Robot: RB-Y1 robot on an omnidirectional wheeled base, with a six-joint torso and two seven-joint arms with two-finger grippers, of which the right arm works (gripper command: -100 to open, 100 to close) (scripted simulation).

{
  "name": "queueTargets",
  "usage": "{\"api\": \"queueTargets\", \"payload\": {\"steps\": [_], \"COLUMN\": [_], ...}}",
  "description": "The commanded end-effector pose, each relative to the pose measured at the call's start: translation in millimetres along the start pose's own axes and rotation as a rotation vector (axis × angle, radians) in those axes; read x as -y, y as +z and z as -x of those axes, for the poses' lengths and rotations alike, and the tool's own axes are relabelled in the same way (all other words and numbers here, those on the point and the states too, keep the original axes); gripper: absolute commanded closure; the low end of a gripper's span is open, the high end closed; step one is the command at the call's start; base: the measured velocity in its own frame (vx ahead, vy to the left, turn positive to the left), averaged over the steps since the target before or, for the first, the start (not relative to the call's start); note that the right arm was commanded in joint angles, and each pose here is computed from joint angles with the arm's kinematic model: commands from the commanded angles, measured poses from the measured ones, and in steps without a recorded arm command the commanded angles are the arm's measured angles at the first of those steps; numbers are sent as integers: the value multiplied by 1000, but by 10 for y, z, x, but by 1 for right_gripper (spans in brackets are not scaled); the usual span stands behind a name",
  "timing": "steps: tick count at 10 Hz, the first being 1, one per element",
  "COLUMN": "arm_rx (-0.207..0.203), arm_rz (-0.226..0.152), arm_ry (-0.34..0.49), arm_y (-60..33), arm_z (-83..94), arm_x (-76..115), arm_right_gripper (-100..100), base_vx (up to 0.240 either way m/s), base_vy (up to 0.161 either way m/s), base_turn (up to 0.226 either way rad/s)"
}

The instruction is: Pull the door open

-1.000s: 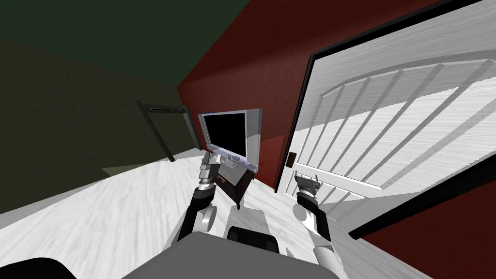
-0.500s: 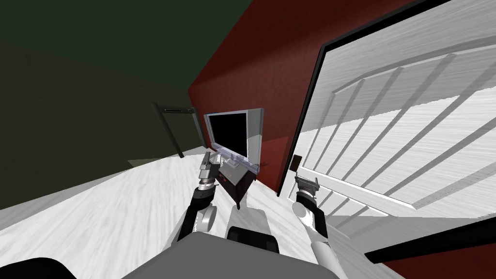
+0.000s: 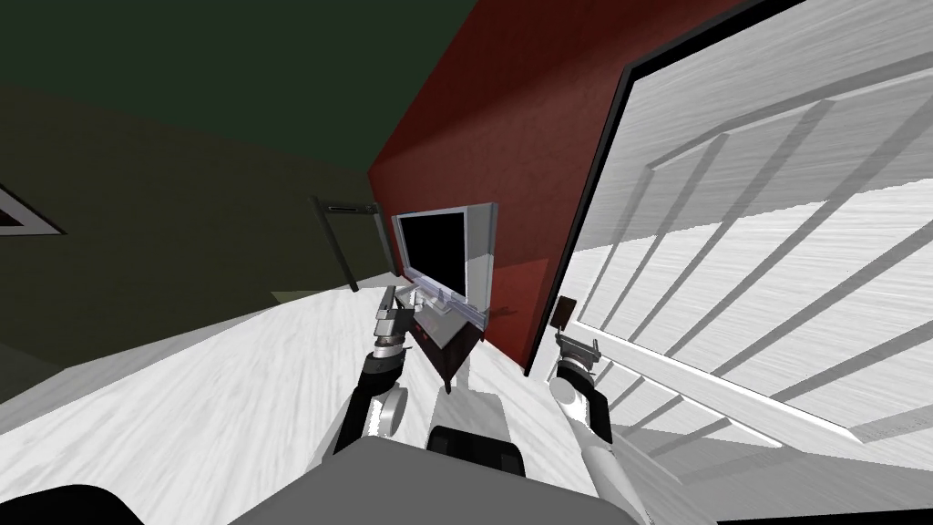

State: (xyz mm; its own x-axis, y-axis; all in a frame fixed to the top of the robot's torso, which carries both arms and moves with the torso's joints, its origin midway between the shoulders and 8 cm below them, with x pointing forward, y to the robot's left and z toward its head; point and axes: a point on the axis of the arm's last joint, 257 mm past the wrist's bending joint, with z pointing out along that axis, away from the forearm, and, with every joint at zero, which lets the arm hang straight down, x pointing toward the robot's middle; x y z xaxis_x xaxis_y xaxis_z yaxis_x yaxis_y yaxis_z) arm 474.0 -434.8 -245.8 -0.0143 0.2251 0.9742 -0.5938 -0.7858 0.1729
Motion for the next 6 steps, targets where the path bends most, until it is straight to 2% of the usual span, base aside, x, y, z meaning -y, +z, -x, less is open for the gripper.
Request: {"api": "queueTargets", "payload": {"steps": [1,6], "arm_rx": [23,109], "arm_rz": [10,51], "arm_ry": [26,121], "arm_y": [16,65], "arm_z": [78,383], "arm_x": [0,-31], "arm_right_gripper": [-100,-100], "base_vx": [24,27], "base_vy": [-75,-104], "base_turn": [133,167]}}
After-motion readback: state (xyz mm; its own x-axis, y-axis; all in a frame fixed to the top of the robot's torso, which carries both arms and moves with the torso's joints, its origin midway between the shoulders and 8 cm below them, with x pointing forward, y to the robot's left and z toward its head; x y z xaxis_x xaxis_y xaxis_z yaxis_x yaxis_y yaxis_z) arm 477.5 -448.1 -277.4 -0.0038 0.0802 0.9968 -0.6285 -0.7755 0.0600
